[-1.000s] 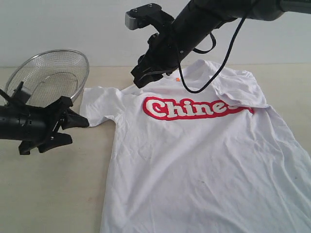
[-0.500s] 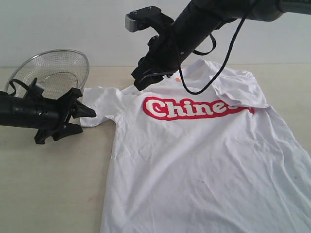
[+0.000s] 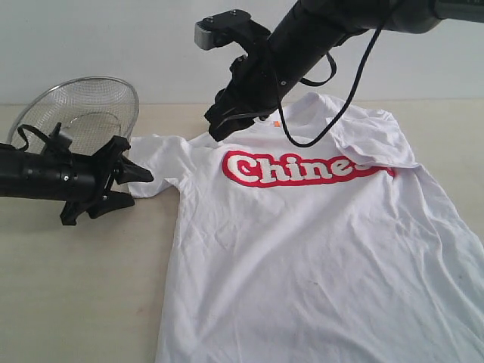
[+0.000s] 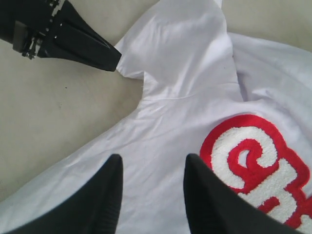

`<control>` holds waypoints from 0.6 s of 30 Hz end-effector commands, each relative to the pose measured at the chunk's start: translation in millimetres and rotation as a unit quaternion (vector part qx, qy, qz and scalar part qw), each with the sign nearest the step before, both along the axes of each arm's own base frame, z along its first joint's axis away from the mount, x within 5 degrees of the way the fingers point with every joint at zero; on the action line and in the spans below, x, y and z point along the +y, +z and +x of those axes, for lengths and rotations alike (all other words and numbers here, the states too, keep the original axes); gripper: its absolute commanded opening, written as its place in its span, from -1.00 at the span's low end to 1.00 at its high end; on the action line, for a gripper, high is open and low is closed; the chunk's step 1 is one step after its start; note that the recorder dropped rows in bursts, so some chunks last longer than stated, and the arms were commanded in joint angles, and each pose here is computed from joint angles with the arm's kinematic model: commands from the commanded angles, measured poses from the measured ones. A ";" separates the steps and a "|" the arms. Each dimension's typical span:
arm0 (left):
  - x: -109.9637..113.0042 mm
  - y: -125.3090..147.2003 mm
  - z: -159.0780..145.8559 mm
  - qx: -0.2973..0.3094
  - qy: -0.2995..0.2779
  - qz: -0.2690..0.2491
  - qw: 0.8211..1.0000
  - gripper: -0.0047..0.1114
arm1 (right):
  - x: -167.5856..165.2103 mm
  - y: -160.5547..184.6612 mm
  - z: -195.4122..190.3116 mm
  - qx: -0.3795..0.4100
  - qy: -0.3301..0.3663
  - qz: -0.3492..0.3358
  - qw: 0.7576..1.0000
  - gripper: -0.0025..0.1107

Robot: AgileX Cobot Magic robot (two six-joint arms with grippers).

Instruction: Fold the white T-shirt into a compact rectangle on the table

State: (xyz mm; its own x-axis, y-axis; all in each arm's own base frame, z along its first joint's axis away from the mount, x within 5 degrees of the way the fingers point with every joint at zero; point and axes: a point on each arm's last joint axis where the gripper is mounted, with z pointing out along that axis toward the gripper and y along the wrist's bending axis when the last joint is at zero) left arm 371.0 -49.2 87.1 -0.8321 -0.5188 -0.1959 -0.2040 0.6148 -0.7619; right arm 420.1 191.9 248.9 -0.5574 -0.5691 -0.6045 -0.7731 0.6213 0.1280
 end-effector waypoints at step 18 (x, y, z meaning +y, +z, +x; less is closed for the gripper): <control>-7.0 0.7 1.5 -0.011 -0.033 -0.024 0.999 -0.84 | 1.0 -10.3 1.2 0.010 0.006 -0.005 1.000 -0.39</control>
State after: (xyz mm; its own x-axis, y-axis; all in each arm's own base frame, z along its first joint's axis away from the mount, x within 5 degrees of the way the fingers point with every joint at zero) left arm 371.7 -51.3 85.2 -0.8450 -0.4999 -0.1898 -0.1863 0.6079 -0.7718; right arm 421.9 193.0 237.7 -0.5690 -0.5795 -0.5834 -0.7746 0.6159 0.1437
